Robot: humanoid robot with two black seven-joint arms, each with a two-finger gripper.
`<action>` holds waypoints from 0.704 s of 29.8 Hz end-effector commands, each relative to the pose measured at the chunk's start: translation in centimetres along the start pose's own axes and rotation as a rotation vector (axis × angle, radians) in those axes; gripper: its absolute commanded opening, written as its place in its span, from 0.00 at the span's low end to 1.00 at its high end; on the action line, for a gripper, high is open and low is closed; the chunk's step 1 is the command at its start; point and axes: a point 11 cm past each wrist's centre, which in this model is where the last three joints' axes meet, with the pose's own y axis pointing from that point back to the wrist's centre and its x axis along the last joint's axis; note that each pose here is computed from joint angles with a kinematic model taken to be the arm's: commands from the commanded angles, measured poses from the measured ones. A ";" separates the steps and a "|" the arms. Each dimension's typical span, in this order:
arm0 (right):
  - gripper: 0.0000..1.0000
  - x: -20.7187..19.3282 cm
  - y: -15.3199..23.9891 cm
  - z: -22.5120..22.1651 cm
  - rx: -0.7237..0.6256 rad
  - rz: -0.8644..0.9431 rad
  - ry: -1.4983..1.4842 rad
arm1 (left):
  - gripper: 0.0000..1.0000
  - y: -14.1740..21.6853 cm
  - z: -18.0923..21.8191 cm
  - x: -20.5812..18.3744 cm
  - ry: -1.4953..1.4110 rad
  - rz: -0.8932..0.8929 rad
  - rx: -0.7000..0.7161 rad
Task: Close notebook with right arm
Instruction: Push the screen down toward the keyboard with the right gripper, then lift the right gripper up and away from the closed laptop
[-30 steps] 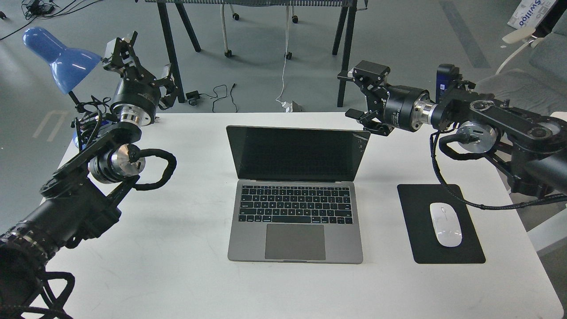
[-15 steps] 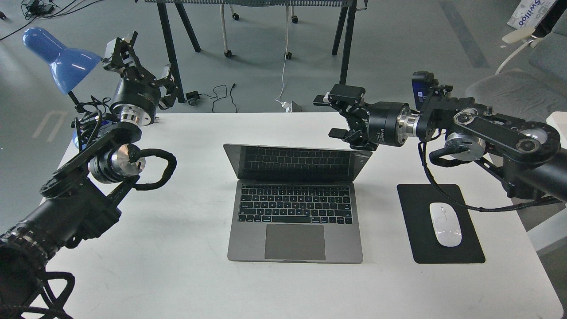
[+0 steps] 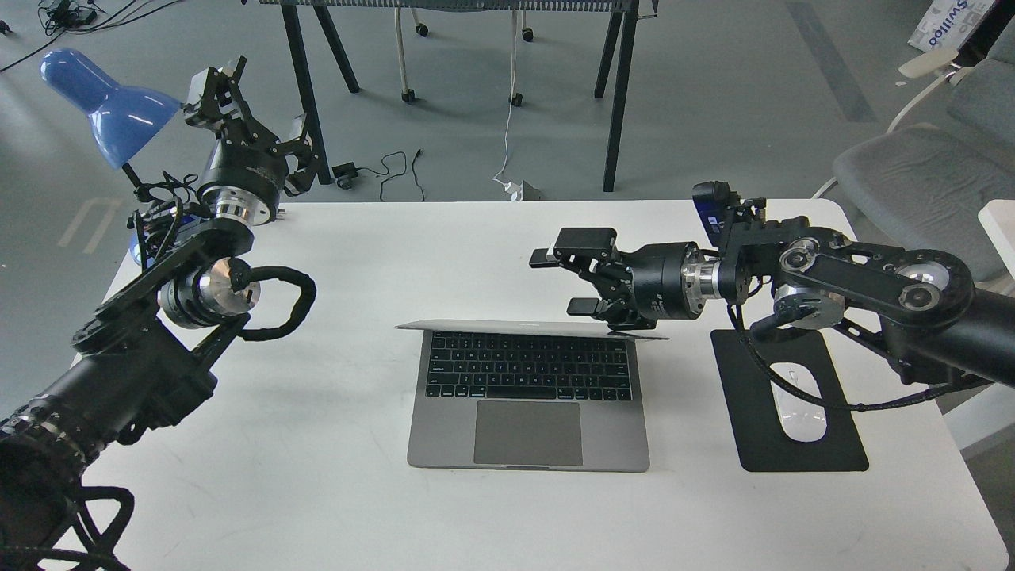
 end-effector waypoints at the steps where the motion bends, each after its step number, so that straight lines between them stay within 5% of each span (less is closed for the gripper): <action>1: 1.00 -1.2 -0.4 1.2 -0.038 -0.035 -0.001 | 1.00 0.0 0.0 0.0 0.000 0.000 0.000; 21: 1.00 -4.9 -0.5 10.6 -0.236 -0.080 -0.104 | 1.00 0.0 0.0 0.0 0.000 0.001 0.000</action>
